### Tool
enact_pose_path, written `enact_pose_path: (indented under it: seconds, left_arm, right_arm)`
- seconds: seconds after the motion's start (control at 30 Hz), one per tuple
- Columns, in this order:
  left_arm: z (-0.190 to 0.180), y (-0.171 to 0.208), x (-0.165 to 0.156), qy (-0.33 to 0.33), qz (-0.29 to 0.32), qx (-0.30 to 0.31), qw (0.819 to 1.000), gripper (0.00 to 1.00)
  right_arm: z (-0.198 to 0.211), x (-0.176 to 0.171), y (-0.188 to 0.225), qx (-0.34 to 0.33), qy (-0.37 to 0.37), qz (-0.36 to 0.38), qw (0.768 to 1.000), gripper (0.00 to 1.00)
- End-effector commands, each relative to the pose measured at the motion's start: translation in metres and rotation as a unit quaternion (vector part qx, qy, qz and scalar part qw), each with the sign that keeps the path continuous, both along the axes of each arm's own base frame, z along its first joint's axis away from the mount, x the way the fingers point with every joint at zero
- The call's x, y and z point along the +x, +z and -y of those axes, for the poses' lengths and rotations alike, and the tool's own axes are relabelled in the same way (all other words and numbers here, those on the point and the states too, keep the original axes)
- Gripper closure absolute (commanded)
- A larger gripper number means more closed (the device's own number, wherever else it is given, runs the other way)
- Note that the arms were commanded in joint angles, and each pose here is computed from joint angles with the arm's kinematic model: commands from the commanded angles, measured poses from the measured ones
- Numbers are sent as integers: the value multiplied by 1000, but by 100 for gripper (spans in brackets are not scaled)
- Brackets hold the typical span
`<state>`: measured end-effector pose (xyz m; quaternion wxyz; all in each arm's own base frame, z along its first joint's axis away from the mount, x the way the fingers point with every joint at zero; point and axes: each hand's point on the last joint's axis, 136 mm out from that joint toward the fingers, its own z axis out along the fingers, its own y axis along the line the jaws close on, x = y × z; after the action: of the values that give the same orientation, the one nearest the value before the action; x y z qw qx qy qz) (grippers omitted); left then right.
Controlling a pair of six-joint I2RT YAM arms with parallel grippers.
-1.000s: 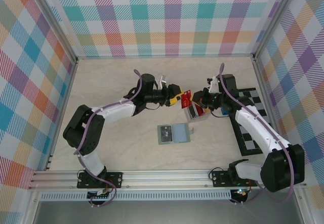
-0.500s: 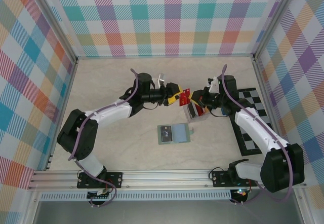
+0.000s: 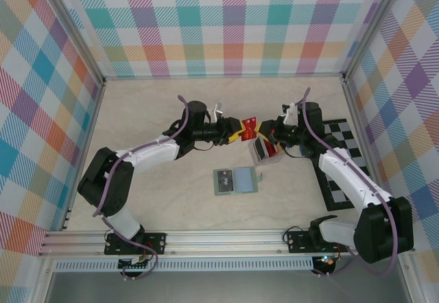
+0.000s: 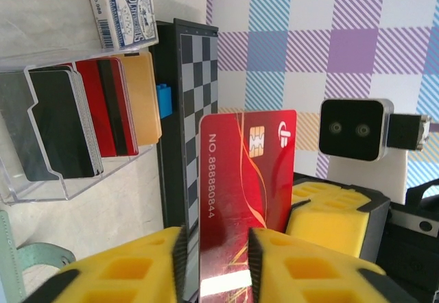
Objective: Put the credit cards into the card holder
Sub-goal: Pick up the credit card from the storage box.
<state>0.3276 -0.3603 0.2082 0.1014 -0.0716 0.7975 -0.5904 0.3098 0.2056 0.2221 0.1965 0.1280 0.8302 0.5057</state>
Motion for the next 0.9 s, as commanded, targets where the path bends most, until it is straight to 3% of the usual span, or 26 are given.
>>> enact_pose_path:
  seconds: [0.0, 0.27, 0.4, 0.53, 0.73, 0.87]
  left_arm:
    - [6, 11, 0, -12, 20, -13, 1000, 79]
    - [-3, -3, -5, -4, 13, 16, 1000, 100]
    - [-19, -30, -15, 6, 3, 71, 997, 100]
    - [-37, -70, -34, 18, -19, 121, 992, 100]
    - [-42, -115, -67, 4, -34, 174, 984, 100]
    - [-54, -134, -80, 9, -31, 218, 975, 100]
  right_arm:
    - [-1, 0, -6, 6, 7, -7, 1000, 96]
    - [6, -9, -32, -29, 4, -39, 999, 89]
    - [23, -26, -69, -114, 4, -80, 990, 67]
    - [40, -55, -120, -244, 30, -139, 959, 45]
    - [36, -73, -159, -330, 66, -165, 927, 39]
    - [29, -77, -176, -333, 86, -176, 922, 40]
